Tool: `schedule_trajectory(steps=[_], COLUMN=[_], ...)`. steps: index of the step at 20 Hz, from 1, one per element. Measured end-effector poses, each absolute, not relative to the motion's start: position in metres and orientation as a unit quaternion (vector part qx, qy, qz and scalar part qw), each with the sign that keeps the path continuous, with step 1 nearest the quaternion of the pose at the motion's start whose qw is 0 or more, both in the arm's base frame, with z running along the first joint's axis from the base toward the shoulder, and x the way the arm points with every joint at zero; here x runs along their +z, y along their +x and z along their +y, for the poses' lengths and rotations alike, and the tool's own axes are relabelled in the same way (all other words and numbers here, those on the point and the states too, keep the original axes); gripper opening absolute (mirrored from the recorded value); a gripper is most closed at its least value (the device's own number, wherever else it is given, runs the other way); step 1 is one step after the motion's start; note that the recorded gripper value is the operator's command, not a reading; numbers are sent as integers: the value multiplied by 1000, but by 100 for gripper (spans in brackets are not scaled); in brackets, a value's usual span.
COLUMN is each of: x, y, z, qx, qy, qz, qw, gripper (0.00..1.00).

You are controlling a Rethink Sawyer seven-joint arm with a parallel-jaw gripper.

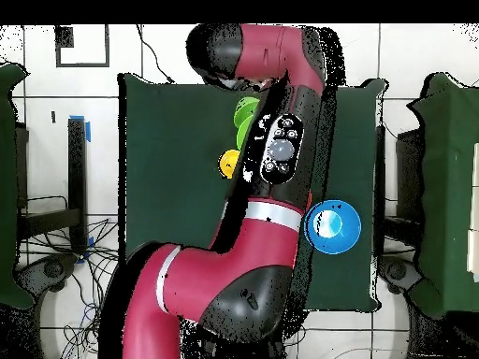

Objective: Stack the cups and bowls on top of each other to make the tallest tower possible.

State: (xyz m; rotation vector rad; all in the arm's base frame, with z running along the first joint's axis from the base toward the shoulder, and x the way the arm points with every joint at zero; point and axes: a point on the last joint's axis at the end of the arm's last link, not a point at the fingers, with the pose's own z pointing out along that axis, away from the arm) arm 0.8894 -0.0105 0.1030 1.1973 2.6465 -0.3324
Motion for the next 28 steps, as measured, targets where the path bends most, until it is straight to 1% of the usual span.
schedule_trajectory(steps=[8,16,23,28], x=[91,74,67,68], y=[900,896,886,878], z=[14,22,38,42], qx=[-98,-98,-101,-101], qy=[421,424,424,429], qz=[895,895,895,892], qw=[110,101,92,99], gripper=[100,100,100,100])
